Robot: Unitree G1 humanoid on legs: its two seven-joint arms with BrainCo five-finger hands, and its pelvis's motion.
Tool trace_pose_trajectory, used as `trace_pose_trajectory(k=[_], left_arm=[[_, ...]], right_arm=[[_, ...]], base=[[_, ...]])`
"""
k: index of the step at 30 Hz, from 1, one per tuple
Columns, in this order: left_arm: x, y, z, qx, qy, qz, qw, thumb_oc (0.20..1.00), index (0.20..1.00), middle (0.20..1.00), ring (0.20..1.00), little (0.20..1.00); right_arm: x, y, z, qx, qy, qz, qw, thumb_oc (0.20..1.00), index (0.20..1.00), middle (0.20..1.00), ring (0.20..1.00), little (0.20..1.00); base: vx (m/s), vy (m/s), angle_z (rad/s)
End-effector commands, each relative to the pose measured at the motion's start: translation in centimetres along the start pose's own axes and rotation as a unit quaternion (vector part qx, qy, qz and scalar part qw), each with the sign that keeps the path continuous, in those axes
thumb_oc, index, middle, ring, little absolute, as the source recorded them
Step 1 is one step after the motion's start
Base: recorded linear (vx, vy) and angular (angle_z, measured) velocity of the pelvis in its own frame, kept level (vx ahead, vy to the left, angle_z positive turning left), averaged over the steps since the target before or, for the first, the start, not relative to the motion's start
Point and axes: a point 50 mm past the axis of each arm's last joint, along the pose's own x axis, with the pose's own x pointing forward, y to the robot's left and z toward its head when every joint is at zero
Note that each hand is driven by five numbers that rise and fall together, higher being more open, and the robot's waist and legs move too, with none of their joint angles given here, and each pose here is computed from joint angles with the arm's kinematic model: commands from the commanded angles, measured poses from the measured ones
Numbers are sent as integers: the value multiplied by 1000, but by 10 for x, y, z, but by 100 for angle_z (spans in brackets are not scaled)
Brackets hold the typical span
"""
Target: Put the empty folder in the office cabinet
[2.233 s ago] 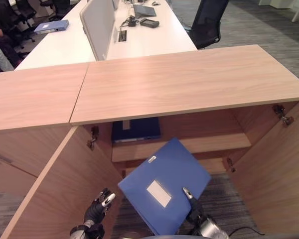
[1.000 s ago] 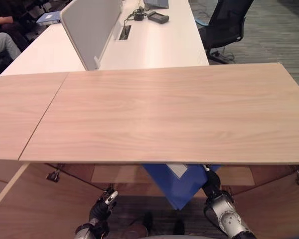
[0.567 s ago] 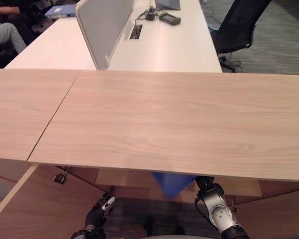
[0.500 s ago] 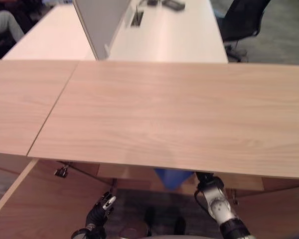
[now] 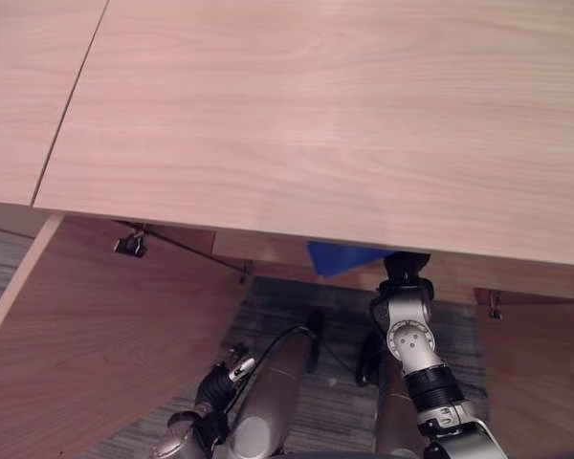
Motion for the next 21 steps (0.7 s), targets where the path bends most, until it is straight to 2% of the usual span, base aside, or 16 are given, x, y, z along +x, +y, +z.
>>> trace_pose_trajectory(k=[1,11,21], left_arm=[[-5,0,8,29,-19,-9,999,1000,1000,1000,1000,1000],[0,-13,20,30,-45,-41,998,1000,1000,1000,1000,1000],[9,-37,50,70,-102,-104,987,1000,1000,1000,1000,1000]], right_arm=[[-2,27,14,37,-51,68,996,200,200,200,200,200],[1,56,20,73,-82,124,986,200,200,200,200,200],[17,105,53,114,-171,186,961,200,200,200,200,200]], base=[[0,0,0],[-7,9,1],[-10,26,6]])
